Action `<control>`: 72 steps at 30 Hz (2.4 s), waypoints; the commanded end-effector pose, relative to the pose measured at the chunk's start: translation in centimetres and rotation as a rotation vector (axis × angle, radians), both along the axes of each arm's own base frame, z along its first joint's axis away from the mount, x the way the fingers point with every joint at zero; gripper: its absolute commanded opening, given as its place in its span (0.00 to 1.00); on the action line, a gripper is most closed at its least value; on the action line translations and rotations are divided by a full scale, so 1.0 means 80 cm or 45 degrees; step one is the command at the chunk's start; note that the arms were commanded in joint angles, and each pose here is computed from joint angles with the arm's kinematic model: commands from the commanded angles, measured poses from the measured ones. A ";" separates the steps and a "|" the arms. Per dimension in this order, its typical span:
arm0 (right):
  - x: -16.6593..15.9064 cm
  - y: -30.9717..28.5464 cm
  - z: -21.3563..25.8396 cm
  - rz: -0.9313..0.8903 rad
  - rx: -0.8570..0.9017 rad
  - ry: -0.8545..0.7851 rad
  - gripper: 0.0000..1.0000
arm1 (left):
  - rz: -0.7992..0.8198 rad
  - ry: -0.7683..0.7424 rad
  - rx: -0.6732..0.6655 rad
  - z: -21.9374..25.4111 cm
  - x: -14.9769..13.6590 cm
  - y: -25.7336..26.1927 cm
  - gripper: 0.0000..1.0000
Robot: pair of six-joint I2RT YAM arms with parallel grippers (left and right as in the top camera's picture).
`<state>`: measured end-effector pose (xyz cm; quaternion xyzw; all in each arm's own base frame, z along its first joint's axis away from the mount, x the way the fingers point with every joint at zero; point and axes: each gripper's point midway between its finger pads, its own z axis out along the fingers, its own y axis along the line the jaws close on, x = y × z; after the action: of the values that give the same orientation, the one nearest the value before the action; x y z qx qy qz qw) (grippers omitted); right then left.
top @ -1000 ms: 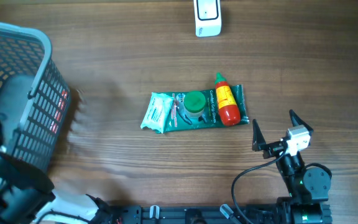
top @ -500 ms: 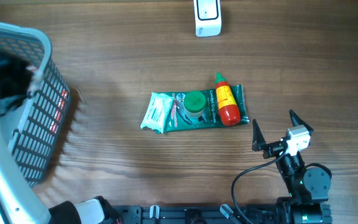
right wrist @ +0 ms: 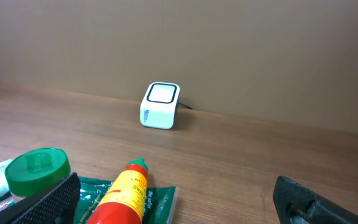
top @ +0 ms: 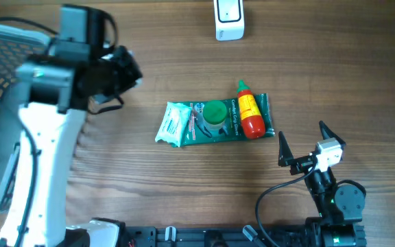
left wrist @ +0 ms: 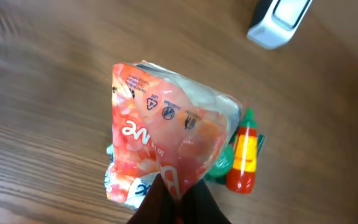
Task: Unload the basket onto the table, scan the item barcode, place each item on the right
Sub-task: 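Carry the snack pack out and place it on the tissue pack, then reach the left gripper into the basket and grasp the red Nescafe stick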
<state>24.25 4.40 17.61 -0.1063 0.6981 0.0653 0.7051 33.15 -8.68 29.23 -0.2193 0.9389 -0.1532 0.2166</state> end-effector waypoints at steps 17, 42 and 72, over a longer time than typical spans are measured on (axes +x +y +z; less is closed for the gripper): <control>-0.002 0.005 0.002 0.026 -0.016 -0.016 1.00 | -0.315 0.076 -0.004 -0.182 -0.006 -0.148 0.08; -0.002 0.005 0.002 0.026 -0.016 -0.016 1.00 | 0.064 0.455 0.244 -0.328 -0.021 -0.087 1.00; -0.002 0.005 0.002 0.026 -0.017 -0.017 1.00 | 2.494 -0.026 -0.540 -0.037 -0.032 0.382 1.00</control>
<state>24.25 4.40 17.61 -0.1063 0.6981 0.0653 0.7051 29.87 20.62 29.10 -0.8727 0.4104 -0.0658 0.2563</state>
